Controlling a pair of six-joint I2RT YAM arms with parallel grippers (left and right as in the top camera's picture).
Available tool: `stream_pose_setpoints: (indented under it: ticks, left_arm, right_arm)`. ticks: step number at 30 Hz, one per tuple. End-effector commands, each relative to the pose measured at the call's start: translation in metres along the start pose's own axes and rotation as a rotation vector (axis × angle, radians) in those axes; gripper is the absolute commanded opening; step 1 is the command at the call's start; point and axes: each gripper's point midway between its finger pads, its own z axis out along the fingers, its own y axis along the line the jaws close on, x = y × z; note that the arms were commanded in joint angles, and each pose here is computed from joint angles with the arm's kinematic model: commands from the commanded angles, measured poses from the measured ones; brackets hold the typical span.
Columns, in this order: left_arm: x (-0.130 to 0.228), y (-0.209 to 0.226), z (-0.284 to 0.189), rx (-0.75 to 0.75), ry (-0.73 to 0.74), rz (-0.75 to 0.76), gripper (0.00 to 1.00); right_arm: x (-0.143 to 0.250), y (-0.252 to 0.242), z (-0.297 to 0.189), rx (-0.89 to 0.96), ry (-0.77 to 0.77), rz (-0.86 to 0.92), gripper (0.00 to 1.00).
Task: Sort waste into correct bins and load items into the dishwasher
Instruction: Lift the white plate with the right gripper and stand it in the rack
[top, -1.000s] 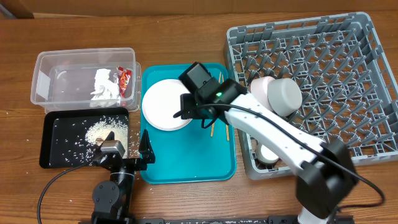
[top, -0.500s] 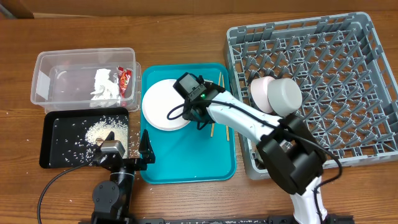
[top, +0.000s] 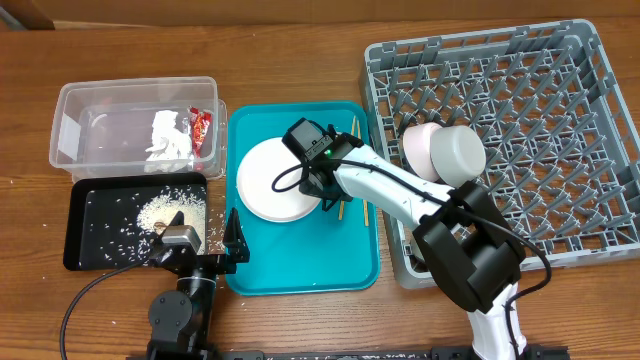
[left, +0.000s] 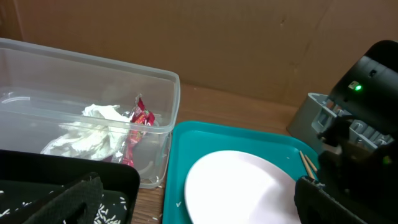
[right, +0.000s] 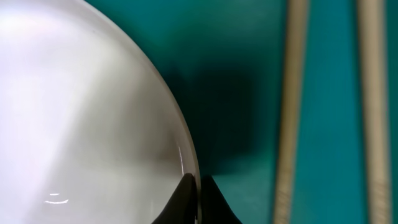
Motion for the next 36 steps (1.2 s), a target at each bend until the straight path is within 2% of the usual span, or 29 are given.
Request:
stream_pose_setpoints:
  ticks: [1,6,9,16,19,26,36]
  left_arm:
    - [-0.001,0.002,0.0,-0.008,-0.011,-0.011,1.0]
    - [-0.001,0.002,0.0,-0.008,-0.011,-0.011,1.0]
    - [-0.001,0.002,0.0,-0.008,-0.011,-0.011,1.0]
    - [-0.001,0.002,0.0,-0.008,-0.011,-0.011,1.0]
    - [-0.001,0.002,0.0,-0.008,-0.011,-0.011,1.0]
    - [-0.001,0.002,0.0,-0.008,-0.011,-0.011,1.0]
    - [-0.001,0.002,0.0,-0.008,-0.011,-0.011,1.0]
  right_arm:
    - [-0.042,-0.003,-0.063,0.003,-0.2,-0.027,0.04]
    - [-0.096,-0.041,-0.178,0.117,-0.564,-0.043,0.04]
    - [-0.115,-0.07,-0.232,0.228,-0.747,-0.043,0.04]
    - [-0.146,-0.129,-0.289,0.629,-0.95,-0.096,0.04]
    - [-0.166,-0.148,-0.291,0.747,-0.95,-0.11,0.04]
    - [-0.209,-0.188,-0.26,0.879,-0.845,-0.142,0.04]
    - [-0.219,-0.186,-0.225,0.911,-0.793,-0.187,0.04]
